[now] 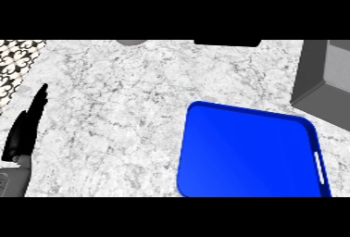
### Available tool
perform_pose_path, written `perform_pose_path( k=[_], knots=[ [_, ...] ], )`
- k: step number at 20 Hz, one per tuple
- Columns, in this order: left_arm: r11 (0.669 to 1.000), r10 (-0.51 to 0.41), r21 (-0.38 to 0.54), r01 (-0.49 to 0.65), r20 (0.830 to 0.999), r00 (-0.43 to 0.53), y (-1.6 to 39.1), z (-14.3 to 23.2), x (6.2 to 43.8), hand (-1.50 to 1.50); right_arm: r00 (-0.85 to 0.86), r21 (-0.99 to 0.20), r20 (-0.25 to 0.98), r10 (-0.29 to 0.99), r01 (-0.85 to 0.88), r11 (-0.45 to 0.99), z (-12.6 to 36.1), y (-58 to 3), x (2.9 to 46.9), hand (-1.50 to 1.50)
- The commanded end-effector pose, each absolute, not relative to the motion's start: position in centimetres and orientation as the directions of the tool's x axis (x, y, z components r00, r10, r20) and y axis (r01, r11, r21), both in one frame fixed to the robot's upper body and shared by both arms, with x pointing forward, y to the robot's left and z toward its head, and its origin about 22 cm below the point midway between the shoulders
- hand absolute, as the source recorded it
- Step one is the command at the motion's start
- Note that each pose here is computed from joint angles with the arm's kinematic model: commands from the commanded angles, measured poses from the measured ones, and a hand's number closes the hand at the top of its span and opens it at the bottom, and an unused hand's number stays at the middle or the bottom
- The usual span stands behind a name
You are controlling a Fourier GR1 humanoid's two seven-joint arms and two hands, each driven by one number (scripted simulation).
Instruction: Pick the sweet potato from the tray and place it in the cardboard box
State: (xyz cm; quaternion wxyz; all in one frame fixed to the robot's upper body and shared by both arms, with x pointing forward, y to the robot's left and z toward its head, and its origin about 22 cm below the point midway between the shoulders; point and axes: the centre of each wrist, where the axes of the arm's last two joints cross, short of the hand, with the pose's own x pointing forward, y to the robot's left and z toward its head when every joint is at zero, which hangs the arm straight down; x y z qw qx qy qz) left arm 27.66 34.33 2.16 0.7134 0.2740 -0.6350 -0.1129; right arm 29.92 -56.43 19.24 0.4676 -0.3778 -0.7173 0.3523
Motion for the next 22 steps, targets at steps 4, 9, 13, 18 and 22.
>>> perform_pose_path(
  k=[4, 9, 13, 18, 22],
  knots=[
    [0.825, -0.52, 0.54, -0.168, 0.841, 0.152, 33.8, 2.7, 28.3, 0.0, -0.298, -0.784, 0.564, 0.77, 0.097, 0.613, 20.5, -52.6, 34.8, 1.5],
    [0.828, -0.508, 0.53, -0.18, 0.847, 0.156, 34.1, 1.8, 27.7, 0.0, -0.282, -0.777, 0.593, 0.754, 0.047, 0.628, 19.3, -50.5, 36.7, 1.5],
    [0.831, -0.511, 0.53, -0.169, 0.847, 0.146, 34.0, 2.1, 28.3, 0.0, -0.267, -0.768, 0.604, 0.751, 0.054, 0.638, 17.2, -47.0, 39.2, 1.5],
    [0.834, -0.506, 0.523, -0.176, 0.852, 0.136, 33.4, 2.6, 29.3, 0.0, -0.233, -0.83, 0.533, 0.814, 0.044, 0.556, 16.7, -45.2, 40.3, 1.5],
    [0.827, -0.52, 0.534, -0.179, 0.846, 0.122, 33.6, 3.2, 29.6, 0.0, -0.094, -0.78, 0.623, 0.776, 0.002, 0.626, 13.3, -43.6, 40.6, -1.5]
  ],
)
